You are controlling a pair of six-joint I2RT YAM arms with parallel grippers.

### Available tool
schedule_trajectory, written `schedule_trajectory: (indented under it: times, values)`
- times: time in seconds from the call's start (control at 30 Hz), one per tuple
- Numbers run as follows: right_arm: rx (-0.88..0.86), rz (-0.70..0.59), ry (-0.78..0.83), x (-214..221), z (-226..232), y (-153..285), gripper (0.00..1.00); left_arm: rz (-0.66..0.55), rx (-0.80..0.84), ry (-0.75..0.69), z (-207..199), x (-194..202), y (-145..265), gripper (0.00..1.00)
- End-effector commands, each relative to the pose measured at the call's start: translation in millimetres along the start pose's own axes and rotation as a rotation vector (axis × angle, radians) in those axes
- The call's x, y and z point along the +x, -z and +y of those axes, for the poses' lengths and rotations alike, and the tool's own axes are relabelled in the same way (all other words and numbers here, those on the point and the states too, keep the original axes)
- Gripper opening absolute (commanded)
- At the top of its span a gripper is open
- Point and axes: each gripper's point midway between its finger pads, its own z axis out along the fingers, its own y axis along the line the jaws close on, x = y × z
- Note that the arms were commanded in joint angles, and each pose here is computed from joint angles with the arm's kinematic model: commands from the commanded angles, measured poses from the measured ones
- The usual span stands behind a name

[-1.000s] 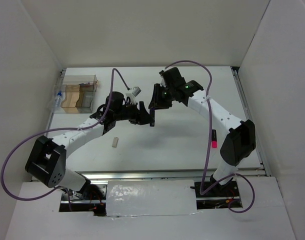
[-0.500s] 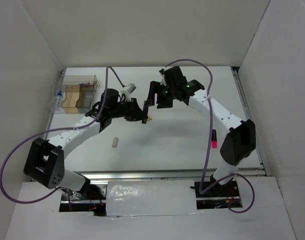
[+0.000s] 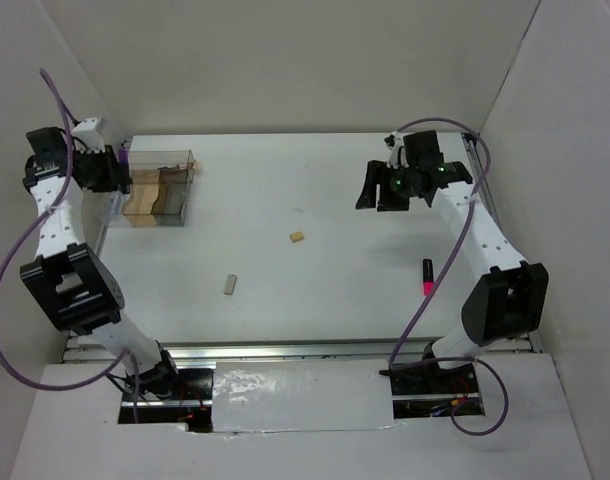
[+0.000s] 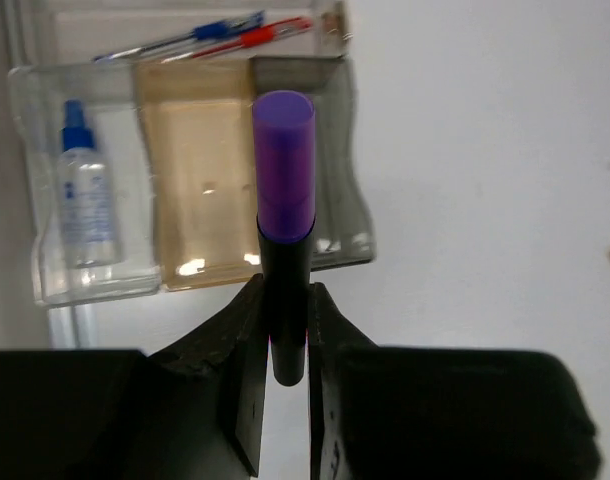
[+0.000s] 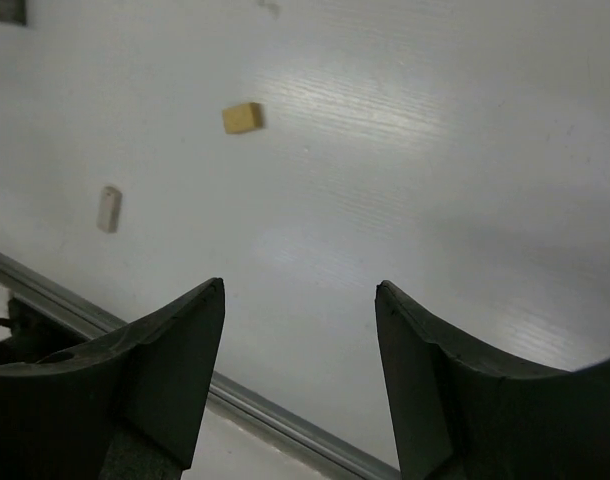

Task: Sort the stationery into containers
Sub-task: Place the pen in the storage box.

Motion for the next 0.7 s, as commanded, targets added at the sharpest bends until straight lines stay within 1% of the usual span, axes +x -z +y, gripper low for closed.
schedule_trajectory:
  times: [0.0, 0.03, 0.13, 0.2, 0.3, 0.33, 0.43, 0.5, 0.6, 0.63, 0.67]
  values:
    - [0.1, 0.065, 0.055, 24.7, -33.8, 12.3, 0.68, 0.148, -0.068, -0.077, 48.5, 25.2, -5.7, 0.0]
    - [0.112, 0.069, 0.064, 27.5, -40.7, 14.2, 0.68, 0.163, -0.081, -0.067, 60.6, 24.5, -15.0, 0.0]
    - [0.18, 0.082, 0.053, 35.4, -66.2, 23.5, 0.68, 0.215, -0.104, -0.065, 77.3, 29.6, -33.8, 0.01]
    - [0.221, 0.104, 0.027, 42.7, -85.2, 27.8, 0.68, 0.214, -0.121, -0.055, 87.2, 30.6, -45.2, 0.03]
    - [0.239, 0.139, 0.005, 55.8, -98.3, 30.1, 0.67, 0.222, -0.132, -0.058, 89.6, 33.4, -57.5, 0.06]
    - [0.268, 0.135, -0.04, 56.8, -114.2, 35.7, 0.67, 0.233, -0.134, -0.054, 91.8, 37.5, -63.6, 0.06]
    - [0.302, 0.155, -0.059, 66.8, -136.0, 41.5, 0.67, 0.242, -0.139, -0.051, 90.9, 41.7, -77.5, 0.1]
    - [0.318, 0.175, -0.07, 75.0, -146.0, 43.6, 0.67, 0.24, -0.146, -0.056, 92.7, 42.4, -84.4, 0.15]
    - [0.355, 0.21, -0.082, 88.4, -163.7, 47.8, 0.66, 0.246, -0.156, -0.049, 95.6, 45.3, -95.1, 0.25]
    - [0.36, 0.221, -0.084, 92.3, -167.1, 48.2, 0.66, 0.247, -0.158, -0.052, 96.0, 45.5, -97.2, 0.31]
    - [0.368, 0.238, -0.091, 98.7, -172.0, 48.8, 0.66, 0.251, -0.16, -0.052, 96.3, 45.7, -99.2, 0.34]
